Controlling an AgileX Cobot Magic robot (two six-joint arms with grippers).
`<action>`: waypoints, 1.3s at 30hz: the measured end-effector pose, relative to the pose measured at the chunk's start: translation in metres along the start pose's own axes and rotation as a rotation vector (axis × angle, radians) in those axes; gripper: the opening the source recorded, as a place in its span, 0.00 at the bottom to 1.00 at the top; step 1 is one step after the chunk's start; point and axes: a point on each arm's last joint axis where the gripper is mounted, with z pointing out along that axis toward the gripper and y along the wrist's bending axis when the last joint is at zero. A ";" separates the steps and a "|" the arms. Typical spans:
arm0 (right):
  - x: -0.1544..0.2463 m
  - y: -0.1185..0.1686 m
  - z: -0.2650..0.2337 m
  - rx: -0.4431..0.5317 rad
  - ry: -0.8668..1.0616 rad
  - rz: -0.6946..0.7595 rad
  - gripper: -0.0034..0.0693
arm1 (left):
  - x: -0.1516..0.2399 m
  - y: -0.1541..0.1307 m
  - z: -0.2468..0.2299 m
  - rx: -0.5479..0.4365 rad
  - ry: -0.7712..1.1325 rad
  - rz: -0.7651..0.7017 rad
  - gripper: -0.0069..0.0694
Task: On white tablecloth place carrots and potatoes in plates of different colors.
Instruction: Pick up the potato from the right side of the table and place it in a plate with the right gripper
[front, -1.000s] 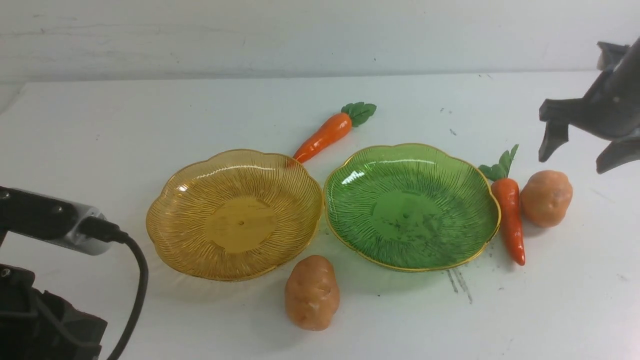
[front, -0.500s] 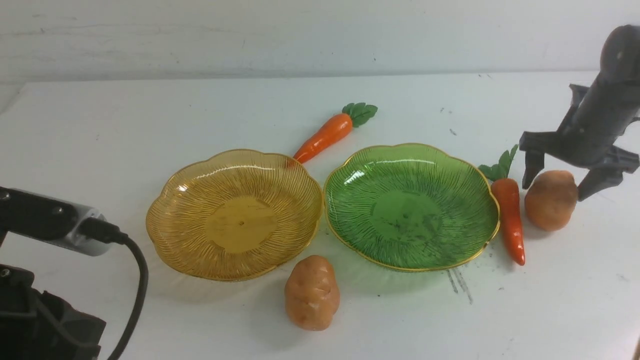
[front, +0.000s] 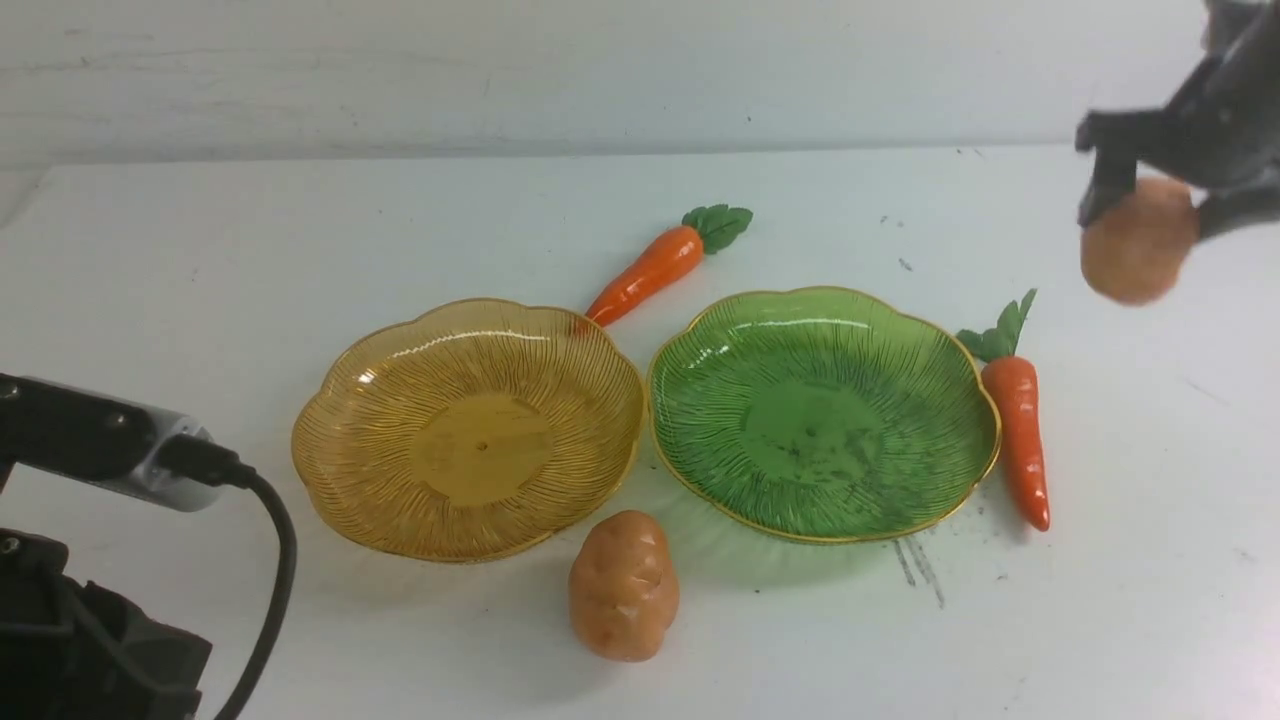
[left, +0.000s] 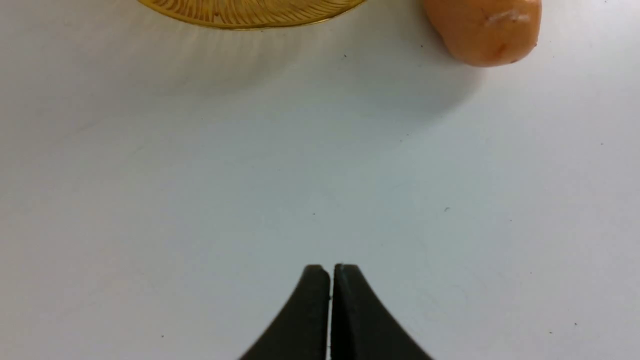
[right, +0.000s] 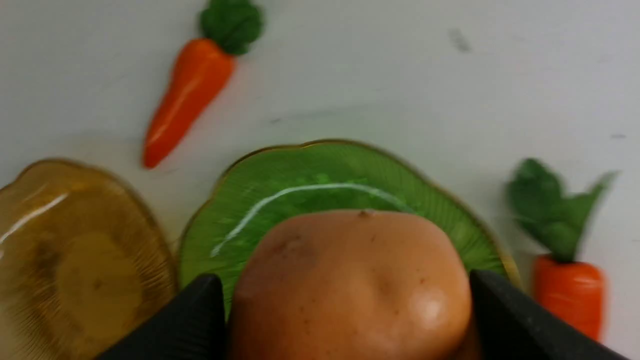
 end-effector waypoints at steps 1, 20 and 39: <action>0.004 0.012 0.003 -0.032 0.013 -0.031 0.81 | 0.000 0.000 0.000 -0.001 -0.003 0.000 0.09; 0.131 0.194 0.158 -0.270 0.154 -0.443 0.83 | 0.001 0.000 0.000 0.003 0.008 -0.001 0.09; 0.125 0.199 0.142 -0.212 0.251 -0.493 0.92 | 0.002 -0.002 0.000 0.026 0.019 -0.053 0.09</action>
